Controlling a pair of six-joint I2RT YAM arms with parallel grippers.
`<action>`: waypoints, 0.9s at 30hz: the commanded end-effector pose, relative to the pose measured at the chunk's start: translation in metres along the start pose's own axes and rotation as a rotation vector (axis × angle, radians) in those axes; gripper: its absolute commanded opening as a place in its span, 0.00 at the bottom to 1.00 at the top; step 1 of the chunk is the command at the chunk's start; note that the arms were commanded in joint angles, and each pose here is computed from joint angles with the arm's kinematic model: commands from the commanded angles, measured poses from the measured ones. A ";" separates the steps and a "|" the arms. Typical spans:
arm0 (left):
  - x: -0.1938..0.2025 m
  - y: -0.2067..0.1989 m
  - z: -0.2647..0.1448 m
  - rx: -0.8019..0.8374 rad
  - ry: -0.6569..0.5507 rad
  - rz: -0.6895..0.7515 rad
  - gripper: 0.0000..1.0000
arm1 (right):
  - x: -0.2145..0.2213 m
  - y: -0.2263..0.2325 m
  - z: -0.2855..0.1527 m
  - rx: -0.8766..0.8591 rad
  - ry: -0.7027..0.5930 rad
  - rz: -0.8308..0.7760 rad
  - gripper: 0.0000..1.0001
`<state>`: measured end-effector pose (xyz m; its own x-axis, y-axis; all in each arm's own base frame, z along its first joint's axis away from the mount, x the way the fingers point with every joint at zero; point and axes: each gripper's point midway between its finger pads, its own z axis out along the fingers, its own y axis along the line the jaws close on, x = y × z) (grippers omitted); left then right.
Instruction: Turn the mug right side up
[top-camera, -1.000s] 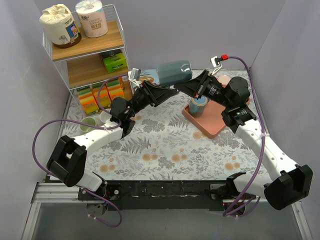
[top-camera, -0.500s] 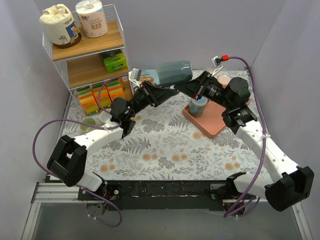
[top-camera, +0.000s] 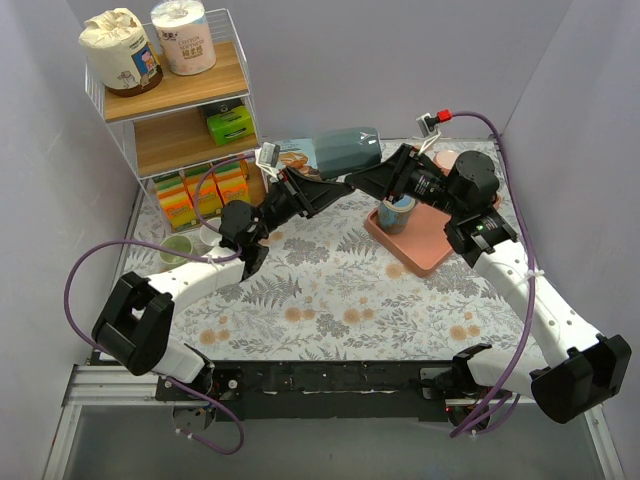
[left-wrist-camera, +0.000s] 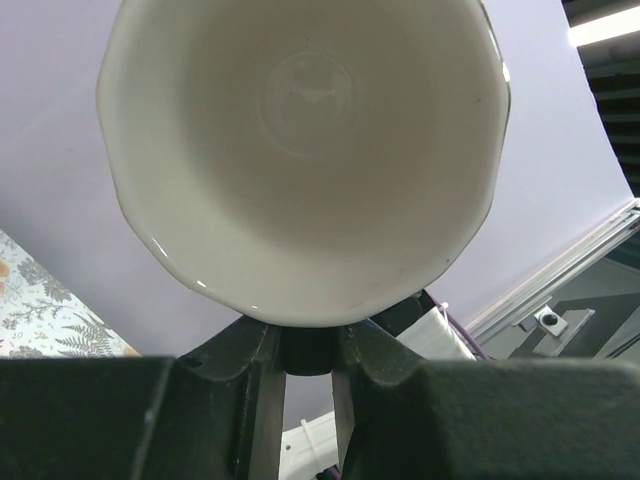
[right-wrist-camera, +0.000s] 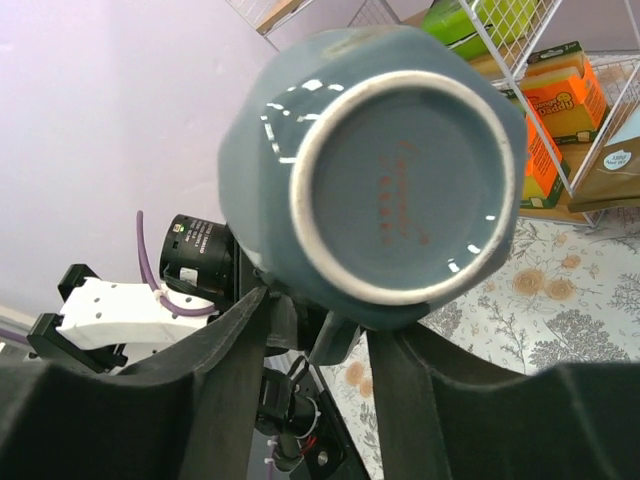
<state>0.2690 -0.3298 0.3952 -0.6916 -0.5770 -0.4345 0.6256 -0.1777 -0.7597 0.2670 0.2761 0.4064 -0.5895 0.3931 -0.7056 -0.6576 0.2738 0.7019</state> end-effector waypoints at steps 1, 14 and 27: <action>-0.021 -0.039 -0.004 0.084 -0.075 0.072 0.00 | -0.030 0.043 -0.006 -0.100 -0.078 -0.126 0.54; -0.049 -0.039 -0.017 0.005 -0.134 0.162 0.00 | -0.013 0.008 -0.011 0.065 -0.010 -0.110 0.77; -0.079 0.015 -0.050 -0.527 -0.122 0.409 0.00 | -0.020 -0.028 -0.030 0.312 -0.070 -0.119 0.77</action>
<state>0.3085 -0.2718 0.3744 -0.5156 -0.6319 -0.5787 0.5498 0.2740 -0.7891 0.2821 0.2516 0.3688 -0.5794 0.3516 -0.7353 -0.5344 0.5173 0.6684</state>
